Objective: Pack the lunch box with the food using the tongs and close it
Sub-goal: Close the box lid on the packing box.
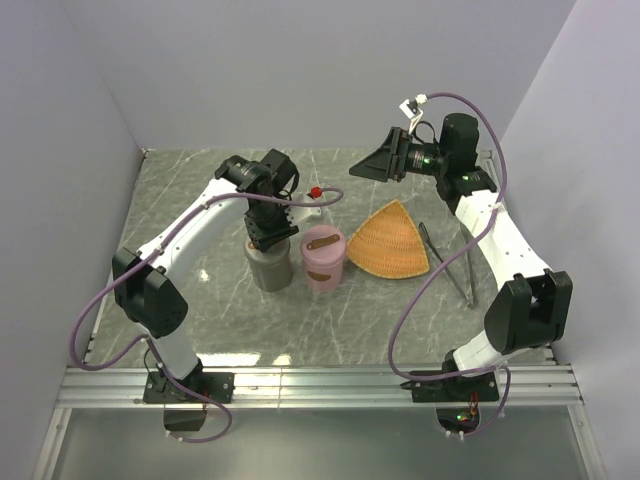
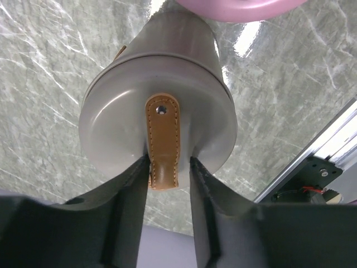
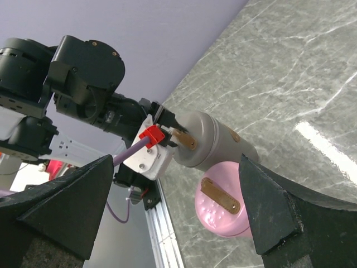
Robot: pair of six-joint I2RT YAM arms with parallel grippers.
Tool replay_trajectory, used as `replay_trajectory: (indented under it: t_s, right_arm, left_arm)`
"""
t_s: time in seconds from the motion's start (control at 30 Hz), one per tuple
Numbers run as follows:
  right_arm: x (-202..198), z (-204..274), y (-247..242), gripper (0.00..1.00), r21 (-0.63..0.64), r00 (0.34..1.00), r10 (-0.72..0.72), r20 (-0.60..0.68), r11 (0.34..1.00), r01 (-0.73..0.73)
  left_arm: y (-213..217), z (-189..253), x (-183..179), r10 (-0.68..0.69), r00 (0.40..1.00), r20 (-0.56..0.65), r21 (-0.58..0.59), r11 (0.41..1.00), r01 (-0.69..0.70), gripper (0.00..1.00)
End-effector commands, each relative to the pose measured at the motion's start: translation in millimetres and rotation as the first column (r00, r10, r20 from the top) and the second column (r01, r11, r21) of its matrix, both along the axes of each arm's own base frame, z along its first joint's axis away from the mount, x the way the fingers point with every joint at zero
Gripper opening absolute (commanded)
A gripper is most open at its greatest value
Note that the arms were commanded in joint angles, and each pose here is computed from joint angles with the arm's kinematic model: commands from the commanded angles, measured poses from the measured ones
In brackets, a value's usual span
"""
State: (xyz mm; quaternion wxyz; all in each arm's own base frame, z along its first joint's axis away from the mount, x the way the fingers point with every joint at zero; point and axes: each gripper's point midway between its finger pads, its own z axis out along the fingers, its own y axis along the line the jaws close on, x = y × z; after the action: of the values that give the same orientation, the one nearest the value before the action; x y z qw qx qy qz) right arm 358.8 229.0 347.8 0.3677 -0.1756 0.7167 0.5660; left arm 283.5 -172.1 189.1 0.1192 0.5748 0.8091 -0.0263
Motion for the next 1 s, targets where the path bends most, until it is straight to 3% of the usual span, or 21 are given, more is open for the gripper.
replay_trajectory:
  t_s: [0.0, 0.13, 0.17, 0.27, 0.3, 0.4, 0.57, 0.7, 0.77, 0.83, 0.87, 0.97]
  right_arm:
    - [-8, 18, -3, 1.0, 0.014, 0.998, 0.011, 0.066, 1.0, -0.012]
    - [-9, 19, -3, 1.0, 0.013, 0.997, 0.011, 0.072, 1.0, -0.012]
    - [-9, 20, -3, 1.0, 0.013, 0.997, 0.011, 0.074, 1.0, -0.012]
    - [-10, 20, -3, 1.0, 0.015, 0.997, 0.012, 0.074, 1.0, -0.013]
    - [-10, 20, -3, 1.0, 0.015, 0.997, 0.014, 0.072, 1.0, -0.015]
    - [-10, 21, -3, 1.0, 0.013, 0.997, 0.016, 0.079, 1.0, -0.017]
    - [-11, 22, -3, 1.0, 0.013, 0.997, 0.016, 0.081, 1.0, -0.017]
    - [-13, 21, -4, 1.0, -0.006, 0.996, 0.015, 0.091, 1.0, -0.015]
    - [-13, 20, -4, 1.0, -0.019, 0.996, 0.018, 0.088, 1.0, -0.017]
    - [-15, 18, -5, 1.0, -0.055, 0.995, 0.024, 0.096, 0.998, -0.019]
    - [-15, 17, -5, 1.0, -0.075, 0.994, 0.022, 0.104, 0.997, -0.014]
    - [-23, 11, -2, 1.0, -0.149, 0.99, 0.039, 0.138, 0.989, -0.019]
  left_arm:
    - [0, 7, 0, -0.006, 1.0, 0.003, -0.021, 1.0, 0.006, 0.44]
    - [-1, 20, 2, 0.01, 0.999, 0.036, -0.047, 0.999, -0.008, 0.47]
    - [-2, 22, 3, 0.015, 0.999, 0.046, -0.052, 0.999, -0.013, 0.53]
    - [2, 31, 4, 0.037, 0.997, 0.075, -0.057, 0.998, -0.033, 0.55]
    - [3, 35, 4, 0.051, 0.995, 0.087, -0.062, 0.997, -0.046, 0.68]
    - [6, 45, 5, 0.071, 0.99, 0.122, -0.075, 0.995, -0.062, 0.73]
    - [7, 69, 9, 0.1, 0.974, 0.202, -0.125, 0.989, -0.076, 0.74]
    - [15, 118, 14, 0.182, 0.922, 0.342, -0.252, 0.963, -0.097, 0.72]
    - [16, 138, 18, 0.238, 0.892, 0.384, -0.334, 0.937, -0.106, 0.67]
    - [26, 153, 14, 0.315, 0.871, 0.378, -0.439, 0.889, -0.13, 0.55]
    - [25, 163, 20, 0.348, 0.853, 0.389, -0.505, 0.855, -0.118, 0.51]
    - [30, 167, 9, 0.462, 0.844, 0.273, -0.684, 0.71, -0.167, 0.25]
